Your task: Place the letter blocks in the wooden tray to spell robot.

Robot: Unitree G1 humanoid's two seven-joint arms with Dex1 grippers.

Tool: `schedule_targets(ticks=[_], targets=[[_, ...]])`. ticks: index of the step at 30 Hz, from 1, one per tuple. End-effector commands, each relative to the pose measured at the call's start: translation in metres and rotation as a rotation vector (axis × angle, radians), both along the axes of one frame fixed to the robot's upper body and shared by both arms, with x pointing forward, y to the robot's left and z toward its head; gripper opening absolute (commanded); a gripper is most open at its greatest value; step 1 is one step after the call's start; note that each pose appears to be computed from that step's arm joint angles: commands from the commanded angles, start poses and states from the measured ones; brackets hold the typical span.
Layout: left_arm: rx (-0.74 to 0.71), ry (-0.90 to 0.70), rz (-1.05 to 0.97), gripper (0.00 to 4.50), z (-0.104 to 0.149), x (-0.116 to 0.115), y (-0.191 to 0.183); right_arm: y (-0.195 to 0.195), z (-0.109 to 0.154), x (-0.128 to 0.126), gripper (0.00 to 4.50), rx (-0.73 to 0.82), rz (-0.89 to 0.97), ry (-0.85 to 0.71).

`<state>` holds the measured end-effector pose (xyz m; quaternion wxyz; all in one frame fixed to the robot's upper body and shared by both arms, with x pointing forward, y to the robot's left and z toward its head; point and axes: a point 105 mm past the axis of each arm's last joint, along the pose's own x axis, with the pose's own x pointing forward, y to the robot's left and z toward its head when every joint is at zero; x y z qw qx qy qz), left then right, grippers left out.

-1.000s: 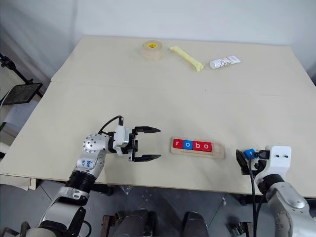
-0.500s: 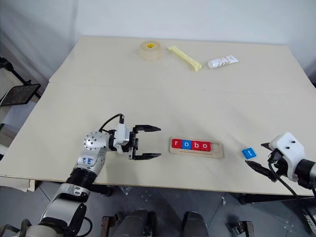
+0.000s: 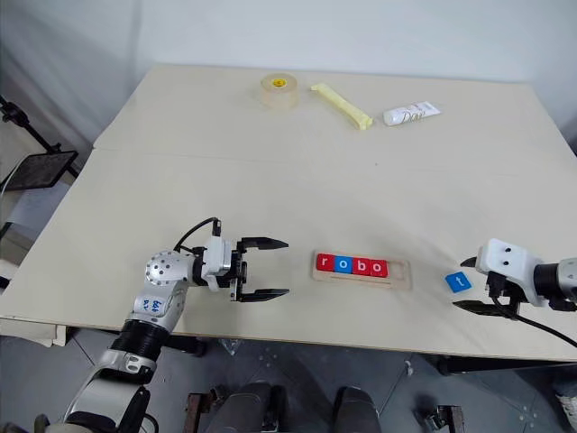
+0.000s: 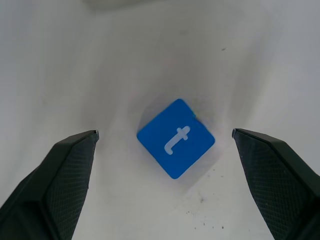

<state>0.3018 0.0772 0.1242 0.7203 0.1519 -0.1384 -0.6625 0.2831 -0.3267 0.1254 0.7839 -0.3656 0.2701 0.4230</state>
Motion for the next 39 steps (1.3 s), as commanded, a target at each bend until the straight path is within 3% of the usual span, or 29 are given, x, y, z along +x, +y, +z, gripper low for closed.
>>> schedule_targets(ticks=[1, 5, 8, 15, 17, 21, 30, 33, 39], targets=[[-0.014, -0.029, 0.011, 4.50, 0.008, -0.004, 0.001, -0.004, 0.003, 0.003, 4.48, -0.040, 0.043, 0.012], [-0.015, -0.027, 0.026, 4.50, 0.008, -0.006, 0.002, -0.003, 0.001, 0.008, 4.48, -0.049, 0.069, 0.022], [-0.016, -0.025, 0.032, 4.50, 0.008, -0.008, 0.002, -0.001, 0.001, 0.011, 3.88, -0.037, 0.086, 0.024], [-0.018, -0.022, 0.043, 4.50, 0.008, -0.008, 0.002, 0.006, 0.002, 0.015, 1.52, -0.006, 0.114, 0.024], [-0.019, -0.022, 0.044, 4.50, 0.008, -0.009, 0.002, 0.007, 0.003, 0.015, 1.21, 0.001, 0.115, 0.023], [-0.021, -0.022, 0.044, 4.50, 0.008, -0.008, 0.001, 0.007, 0.006, 0.012, 0.02, 0.019, 0.106, 0.019], [-0.028, -0.021, 0.031, 4.50, 0.009, -0.003, -0.005, 0.013, 0.032, 0.021, 0.02, 0.139, -0.032, -0.091], [-0.033, -0.021, 0.025, 4.50, 0.009, -0.001, -0.008, 0.009, 0.047, 0.018, 0.61, 0.195, -0.104, -0.123], [-0.038, -0.020, 0.012, 4.50, 0.009, 0.000, -0.011, -0.011, 0.041, 0.002, 2.73, 0.161, -0.182, -0.110]])
